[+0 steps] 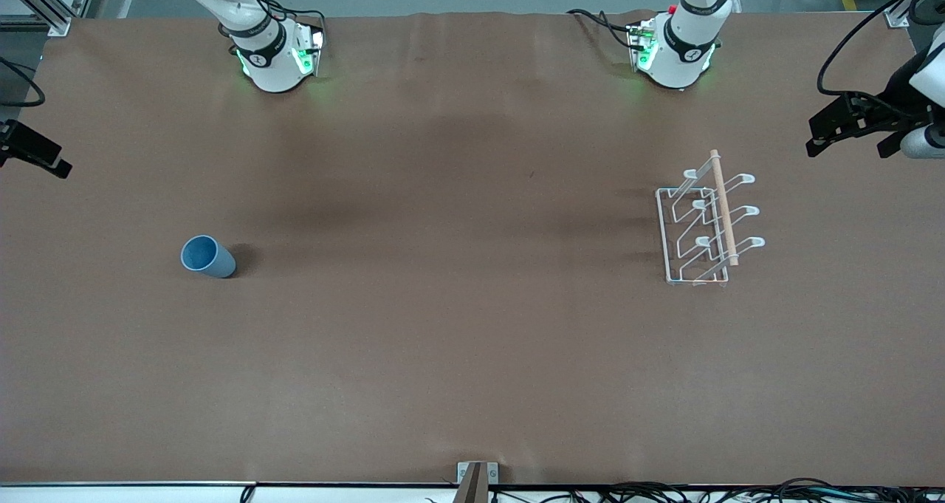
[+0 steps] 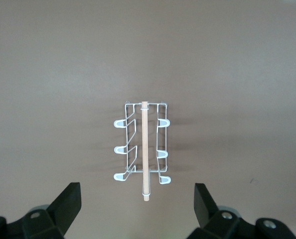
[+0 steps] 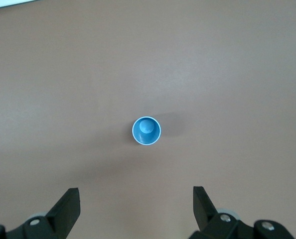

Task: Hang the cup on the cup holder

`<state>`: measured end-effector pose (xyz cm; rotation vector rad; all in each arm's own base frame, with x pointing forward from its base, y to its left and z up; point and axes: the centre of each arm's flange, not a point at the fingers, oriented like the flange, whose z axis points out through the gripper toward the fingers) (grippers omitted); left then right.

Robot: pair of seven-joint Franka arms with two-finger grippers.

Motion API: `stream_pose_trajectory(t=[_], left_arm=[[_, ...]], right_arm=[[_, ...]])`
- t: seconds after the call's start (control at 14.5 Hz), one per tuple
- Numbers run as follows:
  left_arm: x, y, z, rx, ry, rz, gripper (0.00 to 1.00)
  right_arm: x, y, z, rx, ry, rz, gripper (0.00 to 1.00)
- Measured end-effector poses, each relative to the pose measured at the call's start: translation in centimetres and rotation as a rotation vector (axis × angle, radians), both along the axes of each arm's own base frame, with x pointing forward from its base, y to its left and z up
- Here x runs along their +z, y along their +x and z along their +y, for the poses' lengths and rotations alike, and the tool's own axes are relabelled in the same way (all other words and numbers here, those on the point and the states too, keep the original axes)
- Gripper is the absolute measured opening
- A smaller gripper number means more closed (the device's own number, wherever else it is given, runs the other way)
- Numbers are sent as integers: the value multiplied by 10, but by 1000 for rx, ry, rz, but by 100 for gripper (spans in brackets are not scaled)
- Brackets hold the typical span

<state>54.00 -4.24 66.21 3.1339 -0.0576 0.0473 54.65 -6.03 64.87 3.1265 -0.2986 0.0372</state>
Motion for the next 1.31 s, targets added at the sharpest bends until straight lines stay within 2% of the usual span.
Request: stream_pose_trajectory(t=[0.34,0.48,0.69,0.83,0.96,1.17,1.31], left_arm=[[-15,9,-22,-60,1,26,100],[-19,11,-31,-114,2,32,100],[-18,12,-31,-114,2,30,100],[-17,12,-29,-93,1,29,100],[-17,12,-29,-69,1,28,100],[-16,12,-29,-49,0,27,100],[-16,12,-29,-48,0,27,100]], right_arm=[[-57,7,-13,57,9,77,100],[-94,22,-15,63,10,98,100],[-158,51,-22,117,10,124,100],[-203,63,-36,159,6,110,100],[-251,63,-46,186,-2,81,100],[-315,47,-44,217,-4,73,100],[-339,35,-41,227,-4,72,100]])
